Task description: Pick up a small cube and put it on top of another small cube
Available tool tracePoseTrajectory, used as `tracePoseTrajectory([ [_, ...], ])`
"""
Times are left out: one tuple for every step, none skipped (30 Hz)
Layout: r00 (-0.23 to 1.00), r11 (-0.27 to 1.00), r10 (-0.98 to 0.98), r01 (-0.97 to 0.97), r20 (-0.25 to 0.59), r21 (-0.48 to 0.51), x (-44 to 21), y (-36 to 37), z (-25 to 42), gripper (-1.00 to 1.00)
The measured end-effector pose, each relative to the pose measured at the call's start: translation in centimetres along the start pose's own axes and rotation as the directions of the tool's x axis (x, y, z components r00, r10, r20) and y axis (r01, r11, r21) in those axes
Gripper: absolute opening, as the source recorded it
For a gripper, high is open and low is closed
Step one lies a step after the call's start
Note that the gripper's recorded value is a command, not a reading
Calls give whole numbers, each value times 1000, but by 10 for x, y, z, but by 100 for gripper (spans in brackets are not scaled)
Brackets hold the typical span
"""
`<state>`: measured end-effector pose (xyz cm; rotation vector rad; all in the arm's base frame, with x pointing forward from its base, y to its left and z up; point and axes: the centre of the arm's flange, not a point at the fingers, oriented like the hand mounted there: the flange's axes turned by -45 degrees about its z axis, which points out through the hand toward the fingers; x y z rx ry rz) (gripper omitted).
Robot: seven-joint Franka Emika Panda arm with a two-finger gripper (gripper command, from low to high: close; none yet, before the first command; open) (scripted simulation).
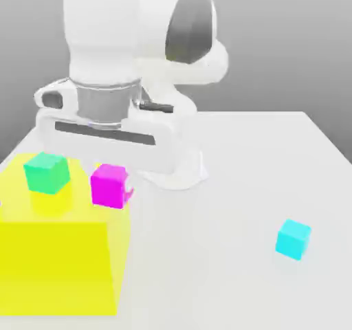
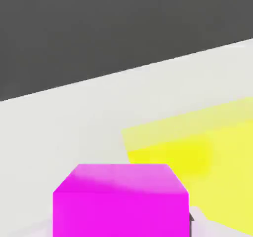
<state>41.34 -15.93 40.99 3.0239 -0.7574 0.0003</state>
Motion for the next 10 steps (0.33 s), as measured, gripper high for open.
tracePoseTrajectory([
  [997,997,78,-78,3,9,-3,26,-14,-100],
  [989,988,151,-151,7,18,-7,50,-26,-100],
  [982,982,186,-187,9,23,-10,62,-24,-100],
  [979,979,204,-205,11,26,-11,67,-15,-100],
  [977,977,213,-214,12,27,-11,70,-3,-100],
  [976,976,218,-218,12,27,-12,71,11,-100],
  [975,975,220,-221,12,27,-13,72,20,100],
  [975,975,220,-221,12,27,-13,72,20,100],
  [975,975,220,-221,12,27,-13,72,20,100],
  [975,975,220,-221,12,27,-13,72,20,100],
])
